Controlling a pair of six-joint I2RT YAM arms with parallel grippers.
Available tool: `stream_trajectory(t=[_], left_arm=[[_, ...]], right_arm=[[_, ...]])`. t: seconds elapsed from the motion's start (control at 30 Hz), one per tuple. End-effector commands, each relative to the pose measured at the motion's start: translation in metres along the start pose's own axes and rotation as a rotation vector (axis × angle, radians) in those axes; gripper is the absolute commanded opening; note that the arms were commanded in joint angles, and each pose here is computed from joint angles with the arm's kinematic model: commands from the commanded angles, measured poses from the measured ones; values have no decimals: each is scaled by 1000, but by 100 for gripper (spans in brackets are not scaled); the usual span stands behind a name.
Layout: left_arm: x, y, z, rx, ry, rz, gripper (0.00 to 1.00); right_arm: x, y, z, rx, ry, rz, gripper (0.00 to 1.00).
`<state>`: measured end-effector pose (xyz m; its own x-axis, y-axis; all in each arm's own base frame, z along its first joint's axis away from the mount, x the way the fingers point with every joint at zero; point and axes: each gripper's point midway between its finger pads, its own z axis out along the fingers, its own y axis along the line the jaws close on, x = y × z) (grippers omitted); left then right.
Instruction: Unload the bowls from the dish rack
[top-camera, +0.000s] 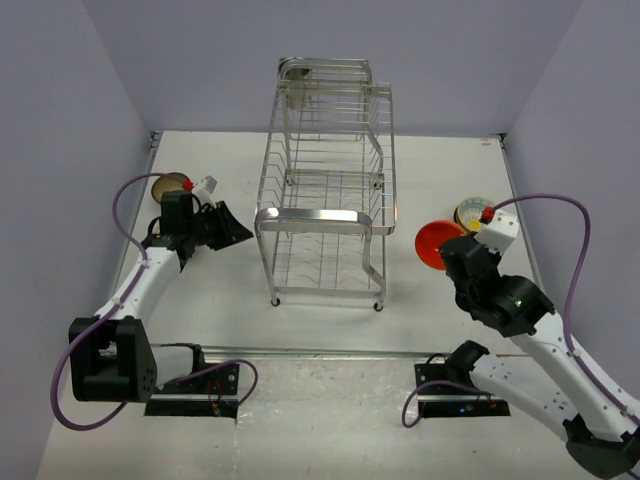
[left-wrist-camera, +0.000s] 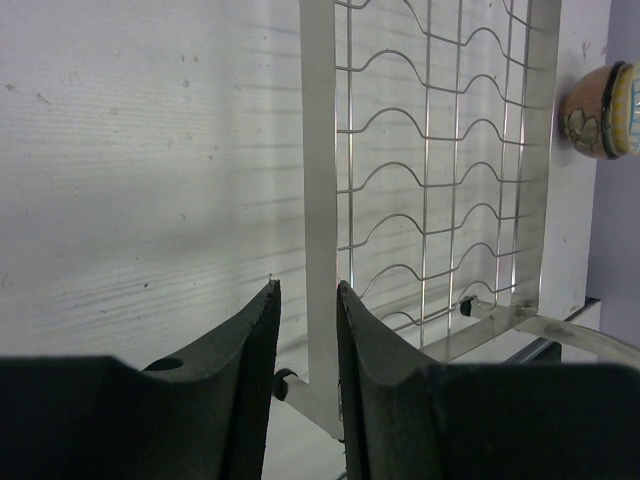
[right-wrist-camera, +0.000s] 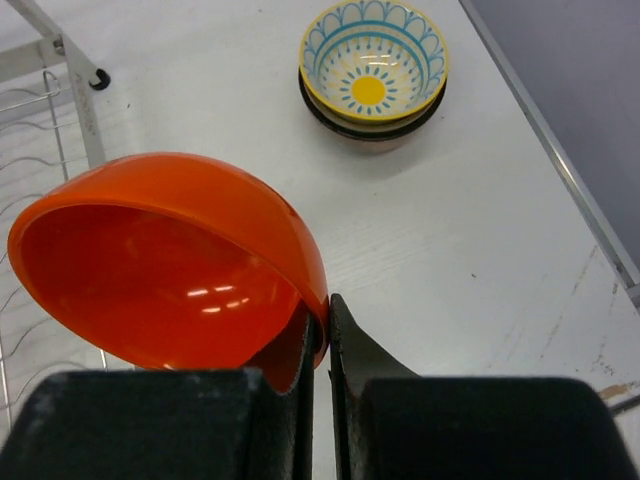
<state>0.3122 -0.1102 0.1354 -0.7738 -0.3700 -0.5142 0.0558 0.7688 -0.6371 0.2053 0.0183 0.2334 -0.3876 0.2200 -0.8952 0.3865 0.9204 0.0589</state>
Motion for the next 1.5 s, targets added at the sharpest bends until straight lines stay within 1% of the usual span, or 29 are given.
stream_trajectory(t=[0.0, 0.03, 0.1, 0.2, 0.33, 0.37, 0.43, 0.47, 0.5, 0.57, 0.73, 0.93, 1.17, 1.33, 1.47], left_arm=[[-5, -8, -4, 28, -29, 43, 30], [-5, -8, -4, 28, -29, 45, 30], [-5, -8, -4, 29, -32, 47, 30], [-6, -8, -3, 33, -31, 43, 30], [-6, -9, -1, 39, -31, 38, 30], [-6, -8, -1, 39, -31, 37, 30], [-6, -9, -1, 41, -31, 38, 30], [-6, -9, 0, 44, -30, 38, 30], [-6, -9, 0, 44, -30, 38, 30], [-6, -8, 1, 43, -28, 39, 30], [-5, -7, 2, 41, -24, 37, 30], [-7, -6, 1, 32, -39, 42, 30], [-11, -8, -1, 29, -48, 41, 30], [-11, -9, -2, 31, -56, 40, 30], [-11, -7, -2, 25, -60, 40, 30]], right_arm=[[-35, 31, 16, -137, -75, 6, 0], [-34, 39, 23, -154, -56, 0, 0], [-45, 37, 33, -136, -63, 3, 0], [-55, 37, 48, -121, -39, 6, 0], [-65, 34, 72, -116, 1, 49, 0], [-68, 28, 81, -92, 13, 64, 0], [-67, 27, 90, -102, 43, 83, 0], [-67, 16, 100, -66, 61, 106, 0], [-67, 16, 104, -80, 72, 121, 0], [-67, -1, 116, -44, 94, 171, 0], [-54, -22, 137, 7, 162, 242, 0], [-35, -40, 158, 61, 236, 287, 0], [-20, -57, 183, 79, 285, 361, 0], [-23, -67, 192, 84, 284, 401, 0], [-26, -65, 200, 79, 295, 419, 0]])
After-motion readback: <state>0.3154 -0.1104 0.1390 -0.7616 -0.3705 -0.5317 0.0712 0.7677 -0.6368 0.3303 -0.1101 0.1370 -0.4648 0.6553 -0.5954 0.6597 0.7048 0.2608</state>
